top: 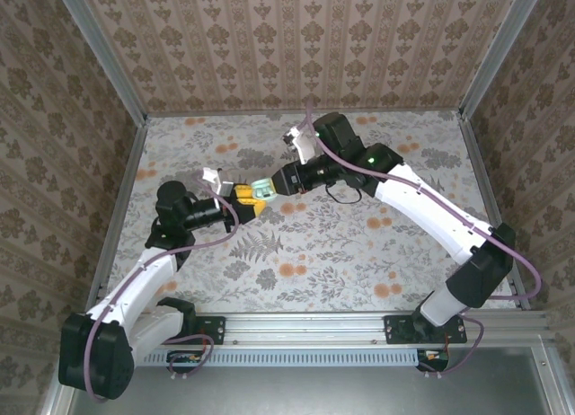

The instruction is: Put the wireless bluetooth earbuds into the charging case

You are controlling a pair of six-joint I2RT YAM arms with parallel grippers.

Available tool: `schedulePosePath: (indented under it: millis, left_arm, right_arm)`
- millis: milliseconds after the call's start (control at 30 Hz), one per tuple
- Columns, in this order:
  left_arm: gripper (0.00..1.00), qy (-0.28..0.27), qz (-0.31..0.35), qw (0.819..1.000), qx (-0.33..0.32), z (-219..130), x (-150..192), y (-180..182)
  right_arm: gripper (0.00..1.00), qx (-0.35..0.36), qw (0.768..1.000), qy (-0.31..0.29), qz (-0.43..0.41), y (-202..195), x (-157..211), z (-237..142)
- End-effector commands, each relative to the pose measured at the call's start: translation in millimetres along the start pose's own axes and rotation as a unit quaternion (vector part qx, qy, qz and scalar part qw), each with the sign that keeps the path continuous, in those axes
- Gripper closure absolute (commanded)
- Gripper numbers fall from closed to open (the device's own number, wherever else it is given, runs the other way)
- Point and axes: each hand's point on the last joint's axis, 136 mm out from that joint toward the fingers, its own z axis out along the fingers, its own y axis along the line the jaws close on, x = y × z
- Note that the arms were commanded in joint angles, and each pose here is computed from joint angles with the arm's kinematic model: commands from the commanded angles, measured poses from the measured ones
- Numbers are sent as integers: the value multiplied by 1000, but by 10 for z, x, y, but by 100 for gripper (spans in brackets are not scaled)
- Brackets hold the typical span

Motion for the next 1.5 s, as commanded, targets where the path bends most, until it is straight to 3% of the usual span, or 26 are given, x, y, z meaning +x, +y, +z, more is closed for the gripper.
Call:
schedulePosePath:
  millis: [0,500,1167,1467]
  left_arm:
    - [100,-7,17,1000,12,-5,-48,-87]
    - [100,-12,40,999,30,66,-168,-171]
    - [100,-13,56,997,51,202,-224,-204]
    - [100,-23,54,997,52,286,-258,-165]
  right_arm:
    - [58,5,999,-44,2,98,-155,-298]
    - [50,-11,997,-54,61,28,-227,-153]
    - [45,12,992,-14,122,-251,280,-79]
    - [41,-49,980,-30,193,-163,329,-23]
